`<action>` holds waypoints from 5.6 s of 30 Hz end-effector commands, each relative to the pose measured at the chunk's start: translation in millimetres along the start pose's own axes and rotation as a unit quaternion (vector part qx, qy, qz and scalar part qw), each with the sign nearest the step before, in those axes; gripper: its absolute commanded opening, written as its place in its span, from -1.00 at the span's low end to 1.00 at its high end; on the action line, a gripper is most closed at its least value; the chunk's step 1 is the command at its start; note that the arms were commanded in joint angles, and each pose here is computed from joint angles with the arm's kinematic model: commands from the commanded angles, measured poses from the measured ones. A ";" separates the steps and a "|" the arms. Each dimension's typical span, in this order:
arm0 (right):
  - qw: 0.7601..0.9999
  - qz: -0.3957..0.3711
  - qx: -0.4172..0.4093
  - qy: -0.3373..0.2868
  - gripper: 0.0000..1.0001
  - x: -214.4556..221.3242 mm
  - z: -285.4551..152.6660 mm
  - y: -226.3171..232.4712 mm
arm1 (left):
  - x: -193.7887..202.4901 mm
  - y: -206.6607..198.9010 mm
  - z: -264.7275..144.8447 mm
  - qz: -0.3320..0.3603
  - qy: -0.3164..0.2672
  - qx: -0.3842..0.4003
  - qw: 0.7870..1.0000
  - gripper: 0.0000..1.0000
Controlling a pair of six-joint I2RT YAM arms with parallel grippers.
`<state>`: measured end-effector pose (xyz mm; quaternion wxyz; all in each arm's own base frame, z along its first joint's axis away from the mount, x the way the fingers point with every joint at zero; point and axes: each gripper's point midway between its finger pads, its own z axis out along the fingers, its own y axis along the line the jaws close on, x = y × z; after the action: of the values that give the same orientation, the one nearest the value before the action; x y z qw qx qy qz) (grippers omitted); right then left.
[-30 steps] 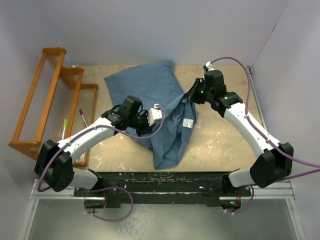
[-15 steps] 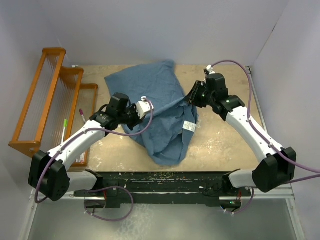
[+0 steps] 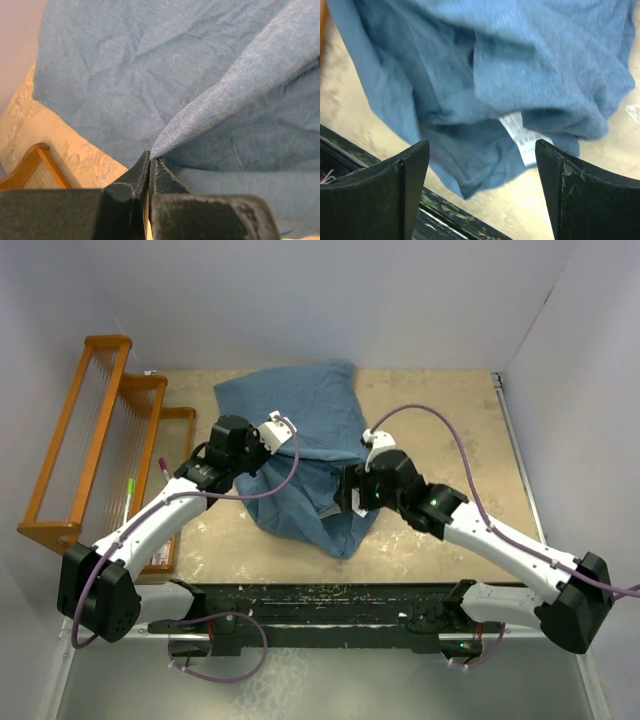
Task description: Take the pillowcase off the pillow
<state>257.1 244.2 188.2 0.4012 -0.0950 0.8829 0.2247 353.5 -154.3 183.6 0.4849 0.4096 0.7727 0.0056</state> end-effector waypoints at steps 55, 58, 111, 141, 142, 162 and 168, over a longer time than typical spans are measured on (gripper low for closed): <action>0.813 -0.565 0.125 -0.059 -0.42 32.6 130.3 27.6 | -15.3 33.4 -37.4 -0.008 -0.027 -0.043 0.999 -1.00; 0.842 -0.521 0.094 -0.100 -0.90 3.5 105.9 49.4 | -24.7 38.7 -45.7 -0.006 -0.054 -0.049 0.997 -1.00; 0.958 -0.180 -0.018 -0.224 -1.00 -235.6 -79.7 119.4 | -191.5 23.2 -231.7 0.243 -0.353 0.029 0.903 -1.00; 0.959 -0.050 -0.058 -0.272 -1.00 -264.6 -113.9 54.5 | -37.9 10.9 -132.2 0.137 -0.118 0.009 0.983 0.35; 0.959 -0.049 -0.065 -0.271 -1.00 -265.1 -114.5 57.2 | -38.7 7.7 -130.8 0.136 -0.121 0.018 0.983 0.75; 0.956 -0.041 -0.134 -0.259 -1.00 -270.1 -90.6 124.7 | -203.0 -11.0 -235.5 0.133 -0.341 0.190 0.911 0.86; 0.955 -0.043 -0.154 -0.249 -1.00 -268.7 -86.9 150.0 | -208.7 5.4 -210.8 0.161 -0.331 0.162 0.916 0.69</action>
<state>334.6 326.8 407.3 0.5348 -0.1664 0.7763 0.2893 239.1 -207.5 432.3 0.6023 0.5673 0.5177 -0.2175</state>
